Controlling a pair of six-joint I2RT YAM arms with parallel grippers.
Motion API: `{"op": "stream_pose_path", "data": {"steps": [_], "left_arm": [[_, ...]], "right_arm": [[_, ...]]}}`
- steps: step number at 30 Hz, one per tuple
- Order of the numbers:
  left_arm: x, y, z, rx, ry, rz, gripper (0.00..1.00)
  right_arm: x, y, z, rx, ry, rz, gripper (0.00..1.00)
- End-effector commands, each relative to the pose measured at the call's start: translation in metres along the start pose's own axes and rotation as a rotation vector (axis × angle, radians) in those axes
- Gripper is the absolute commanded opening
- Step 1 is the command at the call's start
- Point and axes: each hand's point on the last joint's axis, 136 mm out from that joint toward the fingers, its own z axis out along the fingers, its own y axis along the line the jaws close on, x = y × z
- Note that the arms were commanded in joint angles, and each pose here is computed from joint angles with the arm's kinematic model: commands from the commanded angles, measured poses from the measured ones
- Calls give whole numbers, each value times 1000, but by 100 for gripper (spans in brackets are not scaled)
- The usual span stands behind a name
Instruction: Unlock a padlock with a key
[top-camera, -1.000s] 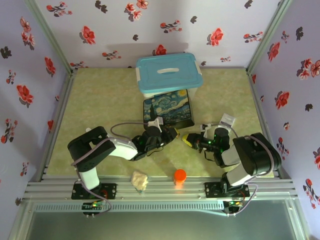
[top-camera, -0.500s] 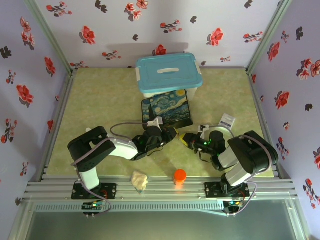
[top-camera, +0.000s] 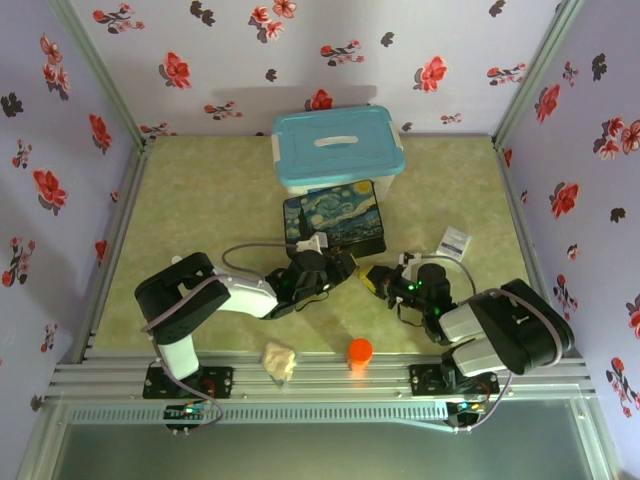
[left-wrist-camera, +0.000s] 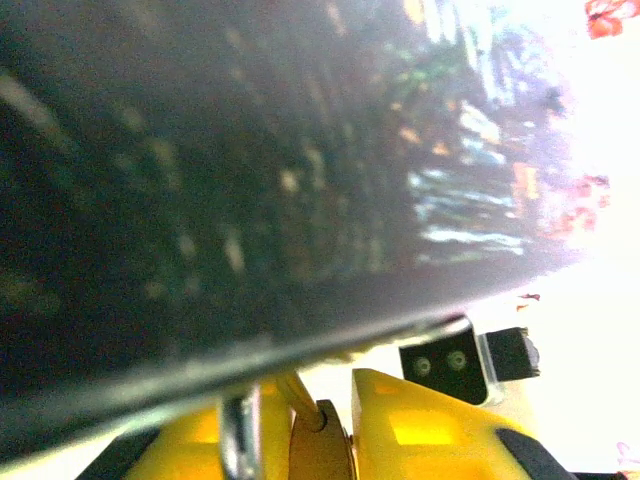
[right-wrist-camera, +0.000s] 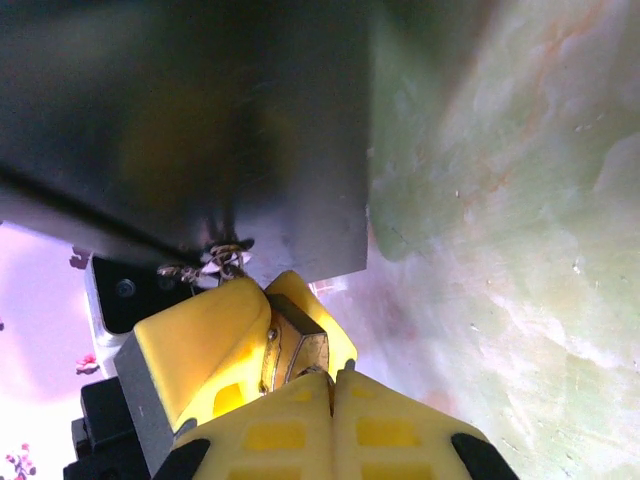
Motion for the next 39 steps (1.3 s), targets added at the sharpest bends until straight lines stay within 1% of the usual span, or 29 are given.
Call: {"op": "stream_pose_path", "data": {"steps": [1,8,11,15,17,18,19,21,23,25,27,30,31,34,36,39], "left_arm": [[31,-40,1,106,121,56,26],[29,-29,1,47,117,89,28],[29,-24,1,33,112,77,28],[27,-21,0,31,97,66,14],[28,-22,0,32,100,67,11],[28,-22,0,33,100,65,10],[28,-22,0,33,99,65,10],[27,-20,-1,31,96,61,10],[27,-20,-2,32,94,58,9],[25,-20,-3,27,90,61,9],[26,-19,-2,22,88,60,9],[26,-19,-2,30,87,44,9],[25,-20,-1,32,86,41,9],[25,-21,-2,33,87,36,10],[24,-23,-4,32,86,38,10],[23,-26,-6,25,87,50,10]], "right_arm": [[16,27,3,-69,60,-116,0],[23,23,-6,-6,63,-175,0],[23,21,-11,29,51,-193,0],[24,23,-14,43,53,-216,0],[24,20,-13,61,57,-229,0],[25,21,-12,63,68,-248,4],[27,19,-11,77,85,-266,10],[27,16,-11,118,100,-321,25],[24,11,-17,177,85,-382,26],[19,7,-25,247,64,-456,32],[16,1,-34,325,63,-533,34],[15,-6,-40,405,82,-636,32],[14,-10,-41,434,87,-672,30],[18,-12,-40,506,112,-805,31],[20,-11,-38,544,119,-885,33],[23,-8,-33,547,124,-950,35]]}}
